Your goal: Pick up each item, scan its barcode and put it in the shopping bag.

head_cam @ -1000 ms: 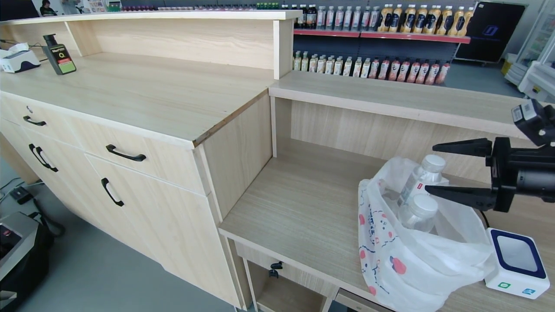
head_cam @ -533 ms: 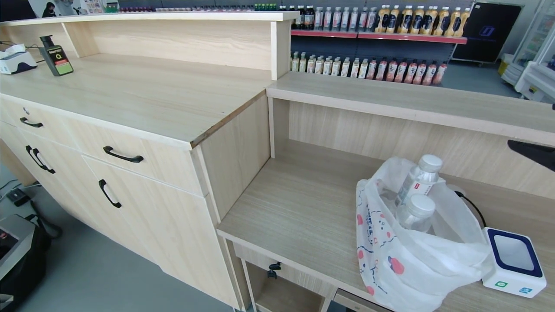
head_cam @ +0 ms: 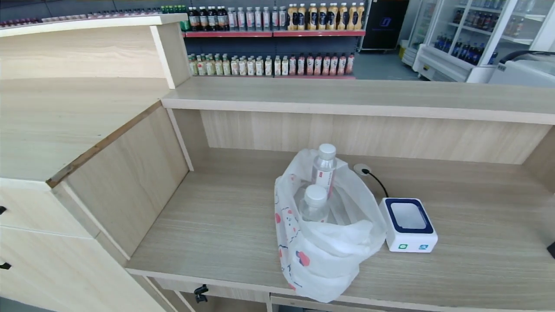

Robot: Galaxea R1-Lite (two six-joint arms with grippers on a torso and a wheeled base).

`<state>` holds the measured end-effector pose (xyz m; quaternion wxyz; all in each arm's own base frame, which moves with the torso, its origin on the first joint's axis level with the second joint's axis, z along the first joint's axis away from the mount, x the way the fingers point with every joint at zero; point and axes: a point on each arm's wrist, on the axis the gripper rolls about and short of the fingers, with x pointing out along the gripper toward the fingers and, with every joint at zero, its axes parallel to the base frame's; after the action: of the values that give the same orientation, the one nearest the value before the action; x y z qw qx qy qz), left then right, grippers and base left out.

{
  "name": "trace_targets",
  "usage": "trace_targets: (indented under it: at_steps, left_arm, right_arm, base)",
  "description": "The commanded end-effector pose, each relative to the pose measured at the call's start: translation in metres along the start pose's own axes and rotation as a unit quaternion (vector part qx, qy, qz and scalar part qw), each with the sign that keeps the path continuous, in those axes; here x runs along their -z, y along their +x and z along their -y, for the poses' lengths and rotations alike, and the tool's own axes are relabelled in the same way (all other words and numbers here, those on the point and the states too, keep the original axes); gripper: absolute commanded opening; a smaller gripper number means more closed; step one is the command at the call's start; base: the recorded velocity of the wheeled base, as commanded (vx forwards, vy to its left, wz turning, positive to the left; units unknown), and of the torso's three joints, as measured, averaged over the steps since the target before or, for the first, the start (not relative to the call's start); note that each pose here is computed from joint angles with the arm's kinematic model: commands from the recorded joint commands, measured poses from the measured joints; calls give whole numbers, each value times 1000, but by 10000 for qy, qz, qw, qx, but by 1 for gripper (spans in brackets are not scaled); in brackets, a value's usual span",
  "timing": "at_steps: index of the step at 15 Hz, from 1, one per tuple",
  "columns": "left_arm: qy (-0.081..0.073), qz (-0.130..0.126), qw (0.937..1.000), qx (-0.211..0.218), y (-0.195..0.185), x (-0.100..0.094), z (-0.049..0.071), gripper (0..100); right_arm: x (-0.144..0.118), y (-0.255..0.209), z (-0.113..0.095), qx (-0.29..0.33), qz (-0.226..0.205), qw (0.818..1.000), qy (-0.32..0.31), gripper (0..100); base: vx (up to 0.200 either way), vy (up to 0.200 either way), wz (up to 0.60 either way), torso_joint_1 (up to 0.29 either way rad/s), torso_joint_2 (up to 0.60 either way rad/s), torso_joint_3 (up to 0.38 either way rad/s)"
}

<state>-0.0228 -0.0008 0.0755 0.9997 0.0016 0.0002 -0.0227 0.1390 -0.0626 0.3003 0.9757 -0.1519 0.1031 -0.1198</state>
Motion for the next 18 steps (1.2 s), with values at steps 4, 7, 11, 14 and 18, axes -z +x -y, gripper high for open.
trace_targets:
  at_steps: [4, 7, 11, 14, 18]
  left_arm:
    - [-1, -6, 10000, 4, 0, 0, 0, 100]
    - [-1, -6, 10000, 4, 0, 0, 0, 100]
    - [-1, -6, 10000, 4, 0, 0, 0, 100]
    - [-1, -6, 10000, 4, 0, 0, 0, 100]
    - [-1, -6, 10000, 4, 0, 0, 0, 100]
  right_arm:
    - [60, 46, 27, 424, -1616, 9834, 714, 100]
    - [107, 84, 41, 444, -1631, 9820, 846, 100]
    - [144, 120, 58, -310, -1302, 9888, 664, 100]
    - [153, 130, 56, -1079, -1052, 9884, 203, 100]
    - [158, 144, 61, -1199, -893, 9884, -250, 100]
  base:
    - [0, 0, -450, -1, 3, 2]
    - [0, 0, 0, 0, 0, 0]
    - [0, 0, 0, 0, 0, 0]
    - [0, 0, 0, 0, 0, 0]
    - [0, 0, 0, 0, 0, 0]
